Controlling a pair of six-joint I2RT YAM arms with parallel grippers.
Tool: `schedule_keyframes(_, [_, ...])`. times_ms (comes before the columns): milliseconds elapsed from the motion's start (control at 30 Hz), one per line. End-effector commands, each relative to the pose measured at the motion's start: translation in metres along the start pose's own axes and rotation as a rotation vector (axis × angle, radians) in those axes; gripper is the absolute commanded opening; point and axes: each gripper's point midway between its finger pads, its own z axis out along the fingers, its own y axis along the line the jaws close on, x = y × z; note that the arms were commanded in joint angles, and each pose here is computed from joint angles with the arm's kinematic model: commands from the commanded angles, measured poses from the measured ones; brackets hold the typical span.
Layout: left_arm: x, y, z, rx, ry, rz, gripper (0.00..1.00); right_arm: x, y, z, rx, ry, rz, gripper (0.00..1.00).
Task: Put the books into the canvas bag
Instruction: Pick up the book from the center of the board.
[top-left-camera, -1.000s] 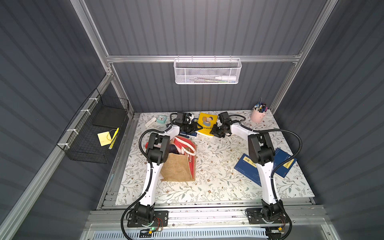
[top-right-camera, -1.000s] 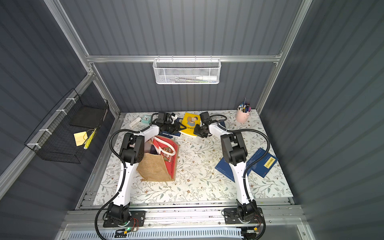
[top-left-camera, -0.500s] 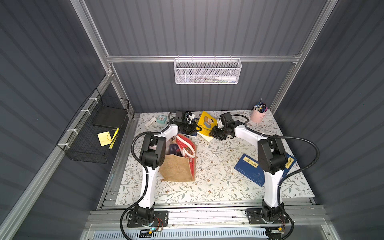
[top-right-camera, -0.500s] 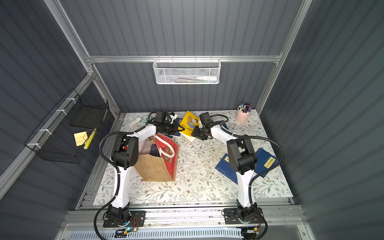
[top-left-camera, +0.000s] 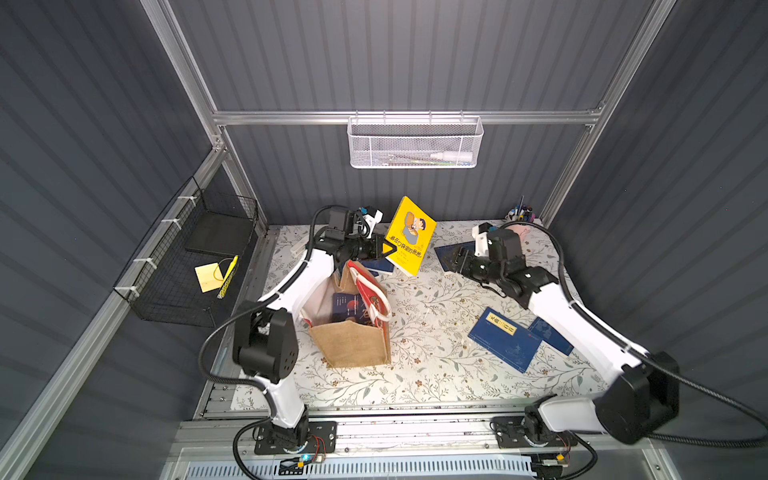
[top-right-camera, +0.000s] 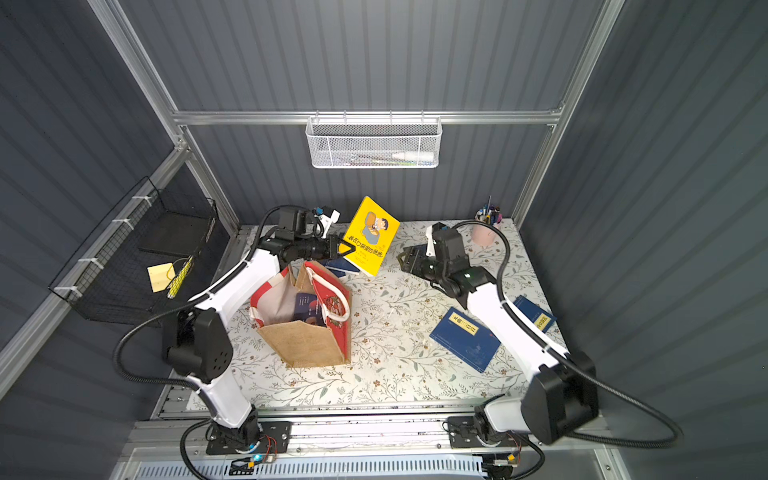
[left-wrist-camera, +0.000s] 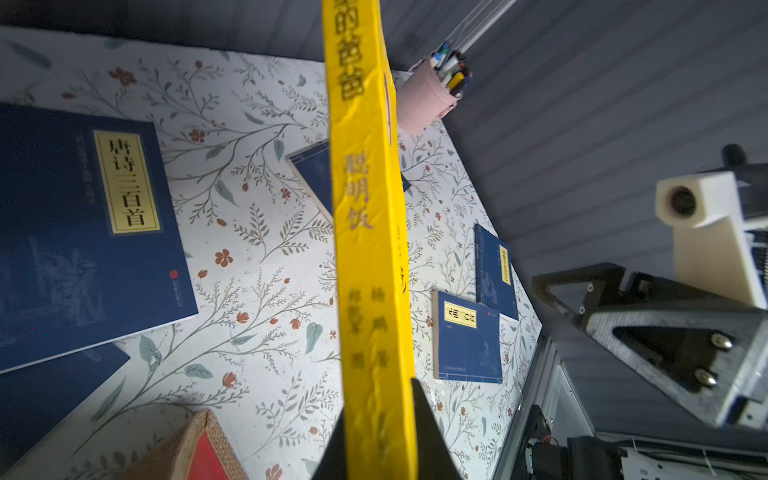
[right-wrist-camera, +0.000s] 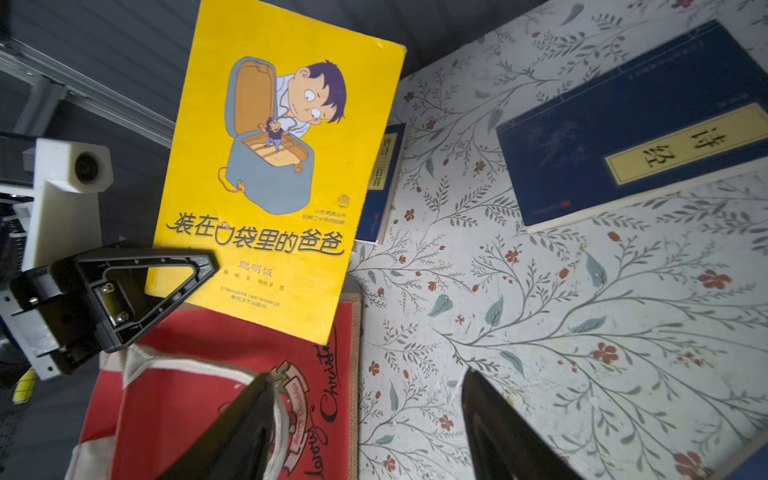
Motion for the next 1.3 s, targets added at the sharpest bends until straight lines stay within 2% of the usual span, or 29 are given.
schedule_keyframes(0, [-0.029,-0.054,-0.042,0.067,-0.147,0.197,0.0,-0.02,0.032,-0.031,-0.186,-0.118,0.006,0.77])
schedule_keyframes(200, [-0.044,-0.111,-0.091,0.165,-0.282,0.316,0.0,-0.03,0.088,-0.067,-0.427,-0.128,-0.074,0.86])
schedule_keyframes(300, [-0.047,-0.134,-0.107,0.237,-0.319,0.324,0.0,-0.029,0.107,-0.074,-0.537,-0.112,-0.118,0.91])
schedule_keyframes(433, [-0.047,-0.16,-0.121,0.311,-0.344,0.324,0.0,-0.028,0.124,-0.077,-0.648,-0.086,-0.108,0.94])
schedule_keyframes(600, [-0.031,-0.164,-0.114,0.378,-0.329,0.281,0.0,-0.036,0.132,-0.072,-0.735,-0.09,-0.082,0.95])
schedule_keyframes(733, [-0.021,-0.168,-0.107,0.483,-0.3,0.223,0.0,-0.046,0.13,-0.06,-0.784,-0.084,-0.023,0.95])
schedule_keyframes(1033, [-0.017,-0.177,-0.109,0.559,-0.281,0.205,0.0,-0.048,0.122,-0.049,-0.789,-0.051,0.028,0.95])
schedule_keyframes(1133, [-0.015,-0.173,-0.104,0.566,-0.271,0.181,0.0,-0.048,0.123,-0.048,-0.794,-0.032,0.035,0.86])
schedule_keyframes(1267, [-0.012,-0.165,-0.095,0.549,-0.254,0.165,0.0,-0.047,0.126,-0.05,-0.804,-0.015,0.033,0.62])
